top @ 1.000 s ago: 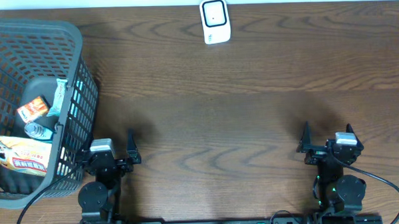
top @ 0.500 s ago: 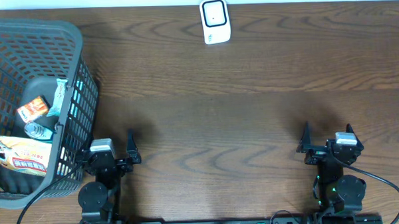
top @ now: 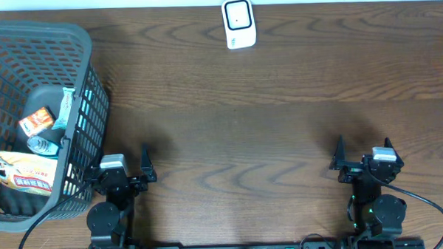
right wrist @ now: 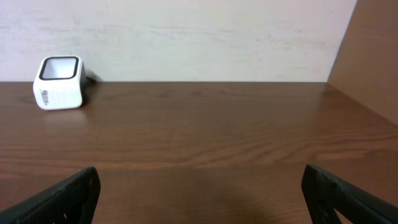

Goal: Scan the item barcode

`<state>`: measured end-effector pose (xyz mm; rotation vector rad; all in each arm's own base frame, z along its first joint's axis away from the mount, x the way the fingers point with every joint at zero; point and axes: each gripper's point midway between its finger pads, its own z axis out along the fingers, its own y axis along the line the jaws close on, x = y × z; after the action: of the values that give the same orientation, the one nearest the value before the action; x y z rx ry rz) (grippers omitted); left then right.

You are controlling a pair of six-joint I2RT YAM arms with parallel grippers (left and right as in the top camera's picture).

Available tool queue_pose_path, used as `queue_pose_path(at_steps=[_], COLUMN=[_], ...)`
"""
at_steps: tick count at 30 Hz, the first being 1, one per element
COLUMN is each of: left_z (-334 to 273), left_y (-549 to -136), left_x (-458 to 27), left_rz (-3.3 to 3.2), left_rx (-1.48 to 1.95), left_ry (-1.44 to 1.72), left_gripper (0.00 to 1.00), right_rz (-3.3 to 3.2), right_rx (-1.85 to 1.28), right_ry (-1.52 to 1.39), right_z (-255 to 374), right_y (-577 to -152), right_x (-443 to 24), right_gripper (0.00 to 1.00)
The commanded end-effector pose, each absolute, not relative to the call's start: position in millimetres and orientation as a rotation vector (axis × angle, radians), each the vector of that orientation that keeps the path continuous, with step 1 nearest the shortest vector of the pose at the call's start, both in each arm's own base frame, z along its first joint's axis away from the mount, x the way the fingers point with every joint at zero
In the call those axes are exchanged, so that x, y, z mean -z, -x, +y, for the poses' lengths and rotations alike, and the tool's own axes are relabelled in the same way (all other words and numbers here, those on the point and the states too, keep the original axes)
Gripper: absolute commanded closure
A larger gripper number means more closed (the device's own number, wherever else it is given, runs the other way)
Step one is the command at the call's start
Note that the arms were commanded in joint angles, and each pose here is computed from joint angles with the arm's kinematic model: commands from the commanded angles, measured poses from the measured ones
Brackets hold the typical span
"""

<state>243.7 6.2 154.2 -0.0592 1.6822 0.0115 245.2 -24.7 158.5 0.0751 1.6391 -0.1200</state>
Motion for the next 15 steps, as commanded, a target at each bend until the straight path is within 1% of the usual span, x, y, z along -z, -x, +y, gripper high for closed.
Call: queue_pose_path(at_steps=[1,15], left_z=[8.8,9.1], left_y=[-243.6,-243.7], left_x=[-136.2,-136.7], left_rz=[1.726,1.724], left_rx=[-0.021,-0.031], left_ry=[0.072,0.064], left_gripper=[0.02,0.02], right_rz=[1.640,1.640], right_rx=[0.115,0.116], right_ry=[-0.052,-0.052], right_z=[-21.2,-21.2], right_y=[-245.3,-245.3], right_x=[-158.1,-158.1], right_gripper=[0.01,0.01])
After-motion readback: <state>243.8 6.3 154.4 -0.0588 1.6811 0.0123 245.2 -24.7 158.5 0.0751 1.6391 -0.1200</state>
